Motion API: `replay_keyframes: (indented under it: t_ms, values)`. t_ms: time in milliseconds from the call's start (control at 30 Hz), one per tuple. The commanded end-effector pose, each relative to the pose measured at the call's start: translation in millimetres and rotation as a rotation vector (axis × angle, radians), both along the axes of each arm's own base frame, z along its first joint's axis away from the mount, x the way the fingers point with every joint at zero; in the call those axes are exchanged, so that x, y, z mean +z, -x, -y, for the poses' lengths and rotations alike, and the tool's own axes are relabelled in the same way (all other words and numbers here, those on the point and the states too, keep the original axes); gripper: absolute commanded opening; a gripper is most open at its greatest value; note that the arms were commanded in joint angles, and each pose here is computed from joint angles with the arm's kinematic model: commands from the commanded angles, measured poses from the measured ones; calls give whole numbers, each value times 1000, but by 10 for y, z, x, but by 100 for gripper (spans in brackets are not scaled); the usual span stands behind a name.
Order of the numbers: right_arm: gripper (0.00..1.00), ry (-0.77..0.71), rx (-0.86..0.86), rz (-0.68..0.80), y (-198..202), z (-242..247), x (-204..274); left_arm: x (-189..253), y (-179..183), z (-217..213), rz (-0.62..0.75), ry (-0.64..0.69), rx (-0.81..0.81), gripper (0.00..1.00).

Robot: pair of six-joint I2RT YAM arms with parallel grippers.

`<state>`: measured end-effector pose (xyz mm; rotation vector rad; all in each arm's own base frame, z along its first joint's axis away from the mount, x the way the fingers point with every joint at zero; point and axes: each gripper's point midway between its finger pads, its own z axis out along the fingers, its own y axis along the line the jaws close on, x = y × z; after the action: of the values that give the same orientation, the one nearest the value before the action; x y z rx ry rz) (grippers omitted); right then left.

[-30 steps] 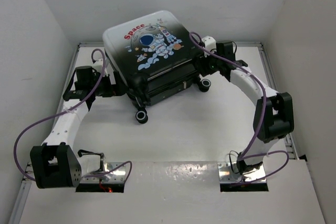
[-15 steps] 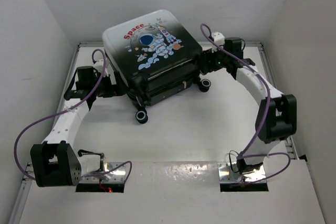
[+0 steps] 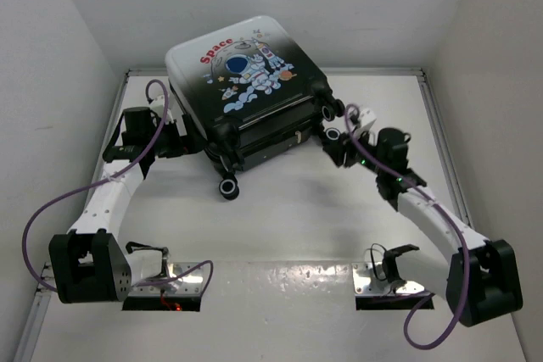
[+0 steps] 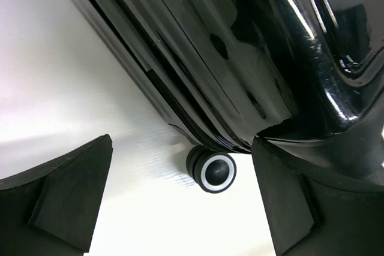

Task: Pack the luggage

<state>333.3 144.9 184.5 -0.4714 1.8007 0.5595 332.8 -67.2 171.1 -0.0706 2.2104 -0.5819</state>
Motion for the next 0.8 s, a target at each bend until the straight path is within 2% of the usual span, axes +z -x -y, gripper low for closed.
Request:
replay_keyframes:
  t_ms: [0, 33, 67, 100, 133, 200, 233, 267, 333, 367, 400, 533, 633, 767]
  values:
    - [39, -52, -10, 115, 85, -208, -181, 550, -167, 174, 197, 82, -41, 98]
    - [39, -76, 1, 173, 49, -273, -104, 558, -151, 201, 196, 91, -57, 98]
    - [40, -76, 20, 137, 88, -333, -275, 654, -133, 226, 224, 91, -78, 98]
    - [43, -107, 20, 125, 84, -367, -279, 757, -96, 284, 251, 102, -121, 98]
    - [51, -137, 42, 153, 25, -431, -279, 738, -56, 317, 254, 91, -163, 98]
    - [58, -161, 65, 136, 27, -478, -389, 878, 99, 477, 304, 119, -318, 98]
    - [61, -197, 103, 214, 7, -516, -208, 962, 188, 548, 334, 127, -387, 98]
    - [63, -209, 141, 173, 5, -558, -334, 983, 246, 601, 359, 125, -450, 97]
    - [61, -268, 212, 220, -6, -601, -168, 1041, 373, 672, 383, 147, -515, 97]
    - [57, -279, 260, 172, 11, -656, -324, 1039, 369, 669, 393, 136, -521, 97]
    - [55, -296, 305, 221, -8, -698, -184, 1075, 401, 678, 411, 132, -534, 97]
    - [49, -276, 332, 232, -161, -678, -343, 1011, 320, 590, 404, 97, -481, 97]
    - [42, -280, 396, 297, -229, -718, -306, 983, 233, 558, 385, 106, -475, 97]
    - [44, -293, 445, 307, -338, -780, -357, 985, 147, 504, 370, 74, -484, 97]
